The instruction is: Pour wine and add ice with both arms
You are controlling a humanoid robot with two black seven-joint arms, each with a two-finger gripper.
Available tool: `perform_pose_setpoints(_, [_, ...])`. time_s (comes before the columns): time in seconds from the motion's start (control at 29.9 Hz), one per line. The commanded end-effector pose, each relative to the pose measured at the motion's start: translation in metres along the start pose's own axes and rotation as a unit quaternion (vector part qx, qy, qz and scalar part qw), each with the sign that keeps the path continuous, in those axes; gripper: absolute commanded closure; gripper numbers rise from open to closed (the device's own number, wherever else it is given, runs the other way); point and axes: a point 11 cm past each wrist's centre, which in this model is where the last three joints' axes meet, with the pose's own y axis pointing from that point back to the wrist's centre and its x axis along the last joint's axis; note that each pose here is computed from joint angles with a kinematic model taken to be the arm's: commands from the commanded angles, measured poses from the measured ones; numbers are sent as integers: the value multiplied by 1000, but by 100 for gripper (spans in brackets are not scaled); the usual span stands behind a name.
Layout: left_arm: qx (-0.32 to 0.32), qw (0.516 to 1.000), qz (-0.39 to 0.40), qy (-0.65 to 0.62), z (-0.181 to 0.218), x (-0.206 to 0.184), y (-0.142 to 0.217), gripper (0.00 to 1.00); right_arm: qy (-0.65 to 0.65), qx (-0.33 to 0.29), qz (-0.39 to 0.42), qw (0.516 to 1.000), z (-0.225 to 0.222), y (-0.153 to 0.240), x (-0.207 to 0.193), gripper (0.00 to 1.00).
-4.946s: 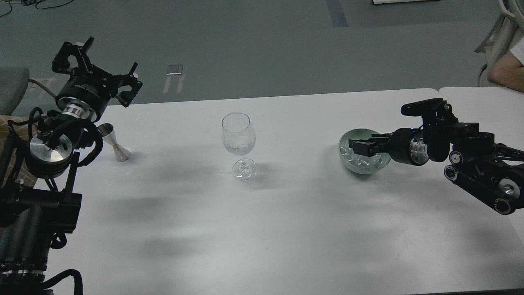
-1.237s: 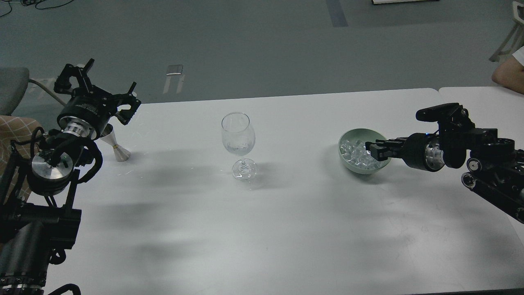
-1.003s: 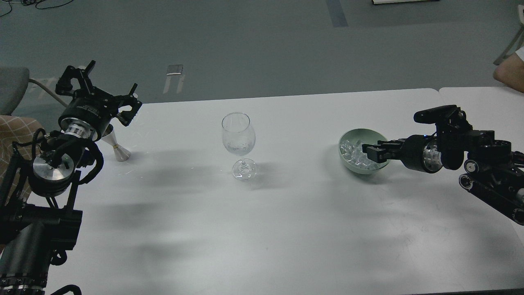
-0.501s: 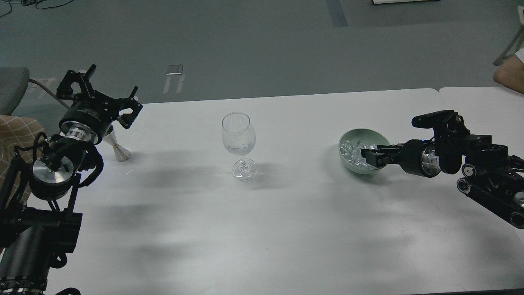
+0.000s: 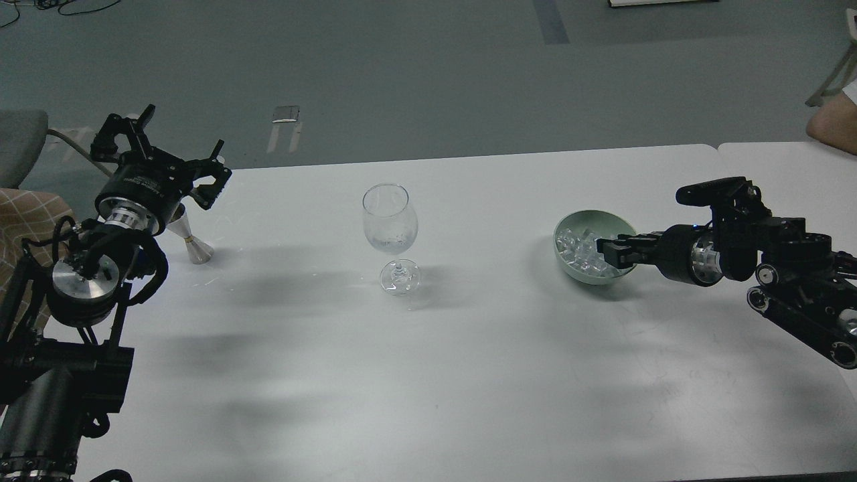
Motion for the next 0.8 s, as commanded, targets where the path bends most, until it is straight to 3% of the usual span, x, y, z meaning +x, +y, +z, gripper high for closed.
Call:
perform_pose_setpoints(0.0, [0,1000,0,-1,1,0,0,2,0,1,-2,1000,-1,-1,-2,62])
perform_pose_setpoints(0.37, [-2,1000,1,0,1,1,0,2,-2,4,-4,1000,-3,-3,-4,72])
perform_pose_setpoints(0.77, [-3,1000,1,-1,2,1,0,2,-5,-2,8,1000,-3,-9,10,70])
